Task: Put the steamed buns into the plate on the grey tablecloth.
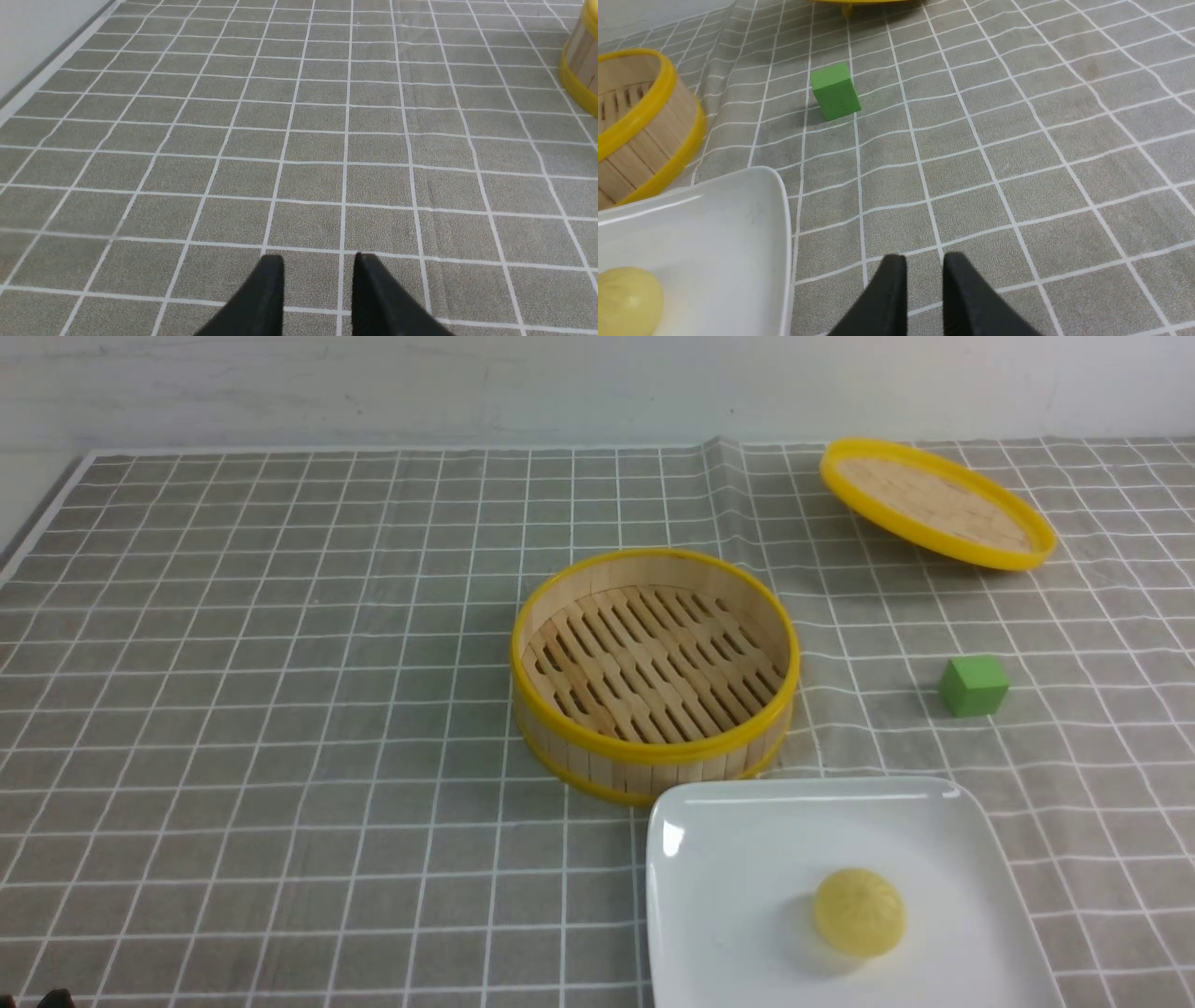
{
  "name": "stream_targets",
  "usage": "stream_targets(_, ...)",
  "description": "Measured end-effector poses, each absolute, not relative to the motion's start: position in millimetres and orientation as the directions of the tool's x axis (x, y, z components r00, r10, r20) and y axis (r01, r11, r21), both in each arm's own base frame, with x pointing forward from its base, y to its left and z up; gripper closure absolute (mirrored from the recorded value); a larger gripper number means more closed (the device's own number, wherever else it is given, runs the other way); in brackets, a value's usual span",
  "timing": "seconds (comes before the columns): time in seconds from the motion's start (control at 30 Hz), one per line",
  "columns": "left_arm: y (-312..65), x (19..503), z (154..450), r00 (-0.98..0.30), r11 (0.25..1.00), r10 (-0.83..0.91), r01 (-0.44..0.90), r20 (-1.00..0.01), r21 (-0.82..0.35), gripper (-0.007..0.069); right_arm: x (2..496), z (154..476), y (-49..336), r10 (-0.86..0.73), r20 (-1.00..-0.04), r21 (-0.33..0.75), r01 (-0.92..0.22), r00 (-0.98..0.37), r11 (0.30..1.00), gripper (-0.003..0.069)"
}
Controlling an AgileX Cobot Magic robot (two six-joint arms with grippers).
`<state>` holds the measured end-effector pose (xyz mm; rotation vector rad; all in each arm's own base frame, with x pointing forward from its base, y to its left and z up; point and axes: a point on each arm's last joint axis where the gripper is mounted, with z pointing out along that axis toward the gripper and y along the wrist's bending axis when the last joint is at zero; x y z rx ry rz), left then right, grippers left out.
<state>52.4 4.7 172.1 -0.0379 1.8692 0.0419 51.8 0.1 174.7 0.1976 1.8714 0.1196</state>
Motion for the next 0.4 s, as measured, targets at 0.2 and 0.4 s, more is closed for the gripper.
stream_targets(0.2,4.7,52.4,172.1,-0.294,0.999,-0.005,-0.048,-0.956,0.01,0.0384,51.8,174.7,0.0,0.195,-0.935,0.181,0.076,-0.295,0.981,0.0514)
stream_targets(0.4,4.7,52.4,172.1,-0.294,0.999,-0.005,-0.048,-0.956,0.01,0.0384,51.8,174.7,0.0,0.195,-0.935,0.181,0.076,-0.295,0.981,0.0508)
